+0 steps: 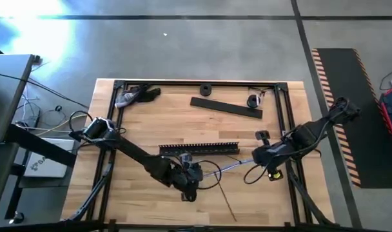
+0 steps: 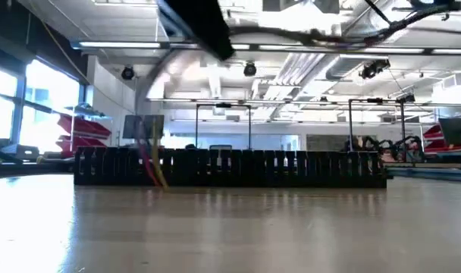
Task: Ziptie cables
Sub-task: Put the cable wires into the black cable duct
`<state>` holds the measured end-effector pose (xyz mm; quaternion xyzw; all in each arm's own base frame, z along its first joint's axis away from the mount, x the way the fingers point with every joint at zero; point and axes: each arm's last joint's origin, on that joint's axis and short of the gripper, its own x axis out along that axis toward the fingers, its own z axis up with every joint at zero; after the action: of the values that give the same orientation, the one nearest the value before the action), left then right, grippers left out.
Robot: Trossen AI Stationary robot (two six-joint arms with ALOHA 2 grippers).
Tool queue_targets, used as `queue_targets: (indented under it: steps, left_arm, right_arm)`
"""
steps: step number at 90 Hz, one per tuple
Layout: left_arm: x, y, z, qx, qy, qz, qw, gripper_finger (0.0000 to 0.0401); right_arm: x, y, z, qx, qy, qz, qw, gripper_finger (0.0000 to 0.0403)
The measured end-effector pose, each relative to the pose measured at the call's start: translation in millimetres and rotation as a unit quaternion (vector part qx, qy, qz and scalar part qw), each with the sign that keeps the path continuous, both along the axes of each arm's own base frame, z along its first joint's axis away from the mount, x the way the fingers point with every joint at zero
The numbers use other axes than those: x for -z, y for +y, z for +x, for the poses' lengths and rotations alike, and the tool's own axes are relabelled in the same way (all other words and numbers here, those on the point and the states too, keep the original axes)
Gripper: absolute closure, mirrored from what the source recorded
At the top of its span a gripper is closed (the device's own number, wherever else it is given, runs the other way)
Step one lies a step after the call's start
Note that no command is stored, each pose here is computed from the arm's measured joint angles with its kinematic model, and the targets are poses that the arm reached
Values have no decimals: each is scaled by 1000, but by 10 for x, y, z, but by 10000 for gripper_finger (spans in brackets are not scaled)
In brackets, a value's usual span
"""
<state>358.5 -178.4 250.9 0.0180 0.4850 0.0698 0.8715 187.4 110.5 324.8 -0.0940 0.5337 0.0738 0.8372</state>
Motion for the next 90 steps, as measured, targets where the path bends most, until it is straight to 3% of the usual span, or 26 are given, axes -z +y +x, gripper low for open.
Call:
queue_targets:
  steps: [19, 30, 40, 48, 66, 77, 90]
  left_arm:
    - [-288, 175, -323, -34, 113, 63, 991, 401]
    - [-263, 324, -448, -37, 193, 121, 973, 401]
    - [-179, 431, -461, -41, 217, 150, 964, 401]
    - [-141, 478, -436, -45, 219, 146, 964, 401]
    - [-128, 452, -421, -39, 216, 125, 968, 401]
    - [-116, 285, -422, 31, 216, 79, 973, 401]
    - [-115, 25, -430, 112, 190, 26, 975, 401]
  right_arm:
    - [277, 42, 188, 26, -85, -32, 996, 402]
    - [497, 10, 311, 53, -111, -53, 991, 402]
    - [681, -45, 404, 82, -128, -63, 986, 402]
    - [813, -80, 445, 95, -132, -50, 985, 403]
    - [1320, -70, 384, 52, -154, 21, 986, 402]
    - [1574, -62, 378, 37, -184, 73, 979, 381]
    - [1749, 15, 474, -4, -193, 63, 979, 318]
